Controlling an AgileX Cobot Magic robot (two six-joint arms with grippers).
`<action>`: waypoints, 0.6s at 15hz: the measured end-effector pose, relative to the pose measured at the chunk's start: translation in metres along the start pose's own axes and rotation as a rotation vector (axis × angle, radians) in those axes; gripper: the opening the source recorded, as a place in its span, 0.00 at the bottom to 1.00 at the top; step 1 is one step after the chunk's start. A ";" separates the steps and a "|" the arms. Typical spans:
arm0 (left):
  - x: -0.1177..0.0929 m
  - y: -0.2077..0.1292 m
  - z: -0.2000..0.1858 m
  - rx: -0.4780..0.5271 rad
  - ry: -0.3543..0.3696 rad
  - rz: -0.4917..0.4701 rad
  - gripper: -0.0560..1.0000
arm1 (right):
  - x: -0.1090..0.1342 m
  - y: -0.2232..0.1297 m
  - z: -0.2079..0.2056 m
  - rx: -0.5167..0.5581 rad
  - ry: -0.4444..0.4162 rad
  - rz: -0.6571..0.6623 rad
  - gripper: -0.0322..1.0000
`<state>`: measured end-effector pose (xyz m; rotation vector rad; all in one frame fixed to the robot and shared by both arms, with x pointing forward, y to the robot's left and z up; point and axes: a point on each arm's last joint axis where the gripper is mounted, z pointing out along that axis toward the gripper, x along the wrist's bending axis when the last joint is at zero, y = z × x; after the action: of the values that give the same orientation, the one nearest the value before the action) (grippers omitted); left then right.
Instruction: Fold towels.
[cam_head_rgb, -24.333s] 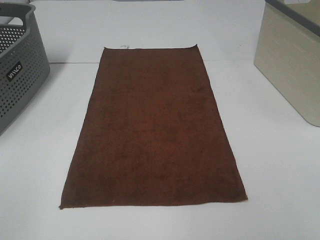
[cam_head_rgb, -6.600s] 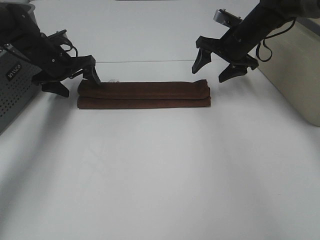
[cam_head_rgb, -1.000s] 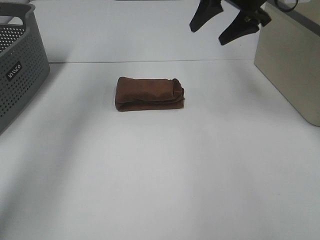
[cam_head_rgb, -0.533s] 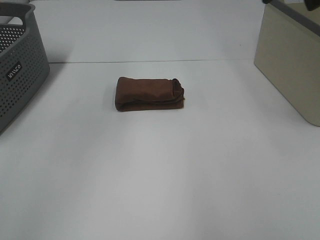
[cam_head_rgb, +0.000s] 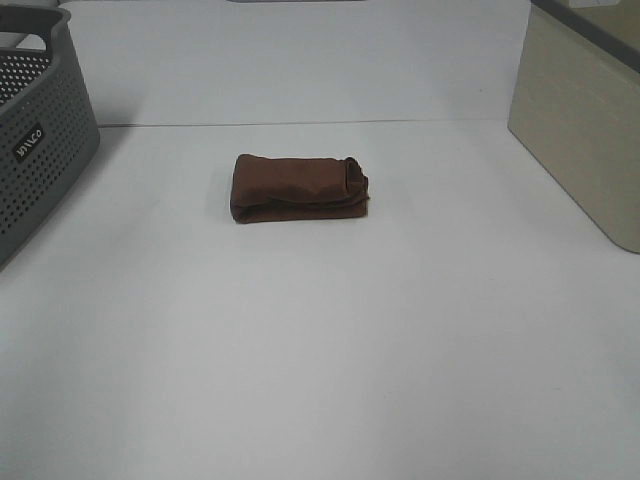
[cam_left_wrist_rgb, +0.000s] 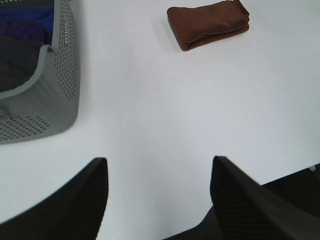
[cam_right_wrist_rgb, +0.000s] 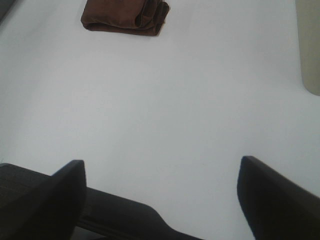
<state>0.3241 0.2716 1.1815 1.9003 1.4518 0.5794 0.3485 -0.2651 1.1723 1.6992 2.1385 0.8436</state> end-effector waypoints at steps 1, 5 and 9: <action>0.002 -0.023 -0.011 -0.041 -0.003 0.002 0.60 | 0.001 -0.021 -0.007 -0.029 -0.002 -0.006 0.79; 0.009 -0.108 -0.030 -0.191 -0.008 0.059 0.60 | 0.001 -0.097 -0.012 -0.119 -0.025 -0.027 0.78; 0.013 -0.157 -0.019 -0.258 -0.009 0.080 0.60 | -0.006 -0.155 0.001 -0.197 -0.094 -0.048 0.78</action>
<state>0.2108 0.3131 1.0788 1.7599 1.2342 0.7557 0.2289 -0.2918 1.0778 1.5516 1.9566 0.9084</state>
